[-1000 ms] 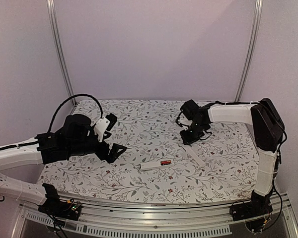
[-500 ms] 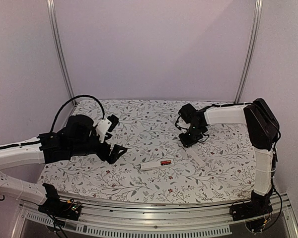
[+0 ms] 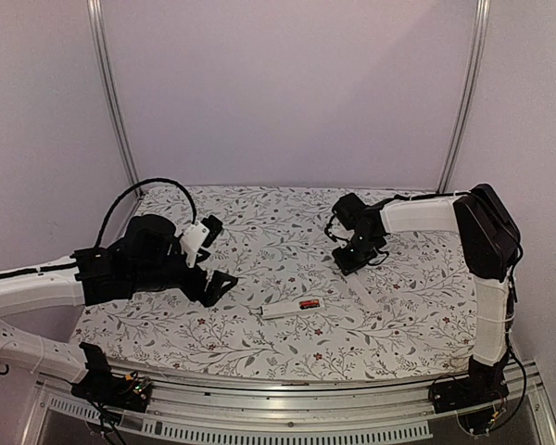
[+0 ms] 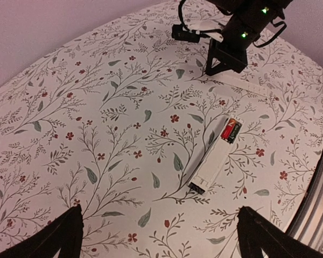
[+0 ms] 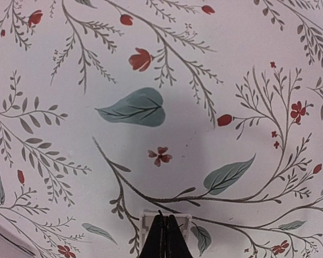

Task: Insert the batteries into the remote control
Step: Pick up the battery cover at the center of the board.

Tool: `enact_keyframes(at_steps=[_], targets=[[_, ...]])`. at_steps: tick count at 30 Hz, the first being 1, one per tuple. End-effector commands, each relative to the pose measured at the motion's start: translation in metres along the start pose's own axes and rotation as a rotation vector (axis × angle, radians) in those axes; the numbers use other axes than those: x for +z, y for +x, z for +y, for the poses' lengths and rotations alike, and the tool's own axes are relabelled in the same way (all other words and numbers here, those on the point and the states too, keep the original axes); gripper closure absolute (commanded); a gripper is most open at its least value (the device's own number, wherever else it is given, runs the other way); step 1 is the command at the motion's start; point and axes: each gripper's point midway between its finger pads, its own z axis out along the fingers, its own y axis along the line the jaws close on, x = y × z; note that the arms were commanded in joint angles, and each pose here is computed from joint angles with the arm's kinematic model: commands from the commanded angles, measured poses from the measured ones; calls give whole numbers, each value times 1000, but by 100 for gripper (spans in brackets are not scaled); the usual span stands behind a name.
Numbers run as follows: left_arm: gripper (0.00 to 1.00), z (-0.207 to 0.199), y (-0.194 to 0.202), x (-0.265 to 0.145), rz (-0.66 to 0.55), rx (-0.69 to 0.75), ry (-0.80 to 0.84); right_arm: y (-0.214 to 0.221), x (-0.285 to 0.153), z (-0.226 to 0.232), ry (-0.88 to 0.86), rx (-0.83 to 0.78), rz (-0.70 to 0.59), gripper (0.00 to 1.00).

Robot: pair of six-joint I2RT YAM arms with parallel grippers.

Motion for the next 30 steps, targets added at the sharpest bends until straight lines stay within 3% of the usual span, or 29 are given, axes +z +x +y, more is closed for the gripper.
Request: enact_keyframes(at_steps=[1,18,25,30], targets=[[0,2,-2,3,-9,3,6,20,9,3,-3,-4,66,100],[2,-8,-31,10,-73,-61,53,-58,-113,8,-16,48,-309,100],[4,-32,-96,37,-292,-243,189,-99,-188,43,-81,97,-545,100],[1,-61,-123,68,-328,-294,323,-114,-234,76,-138,138,-688,100]])
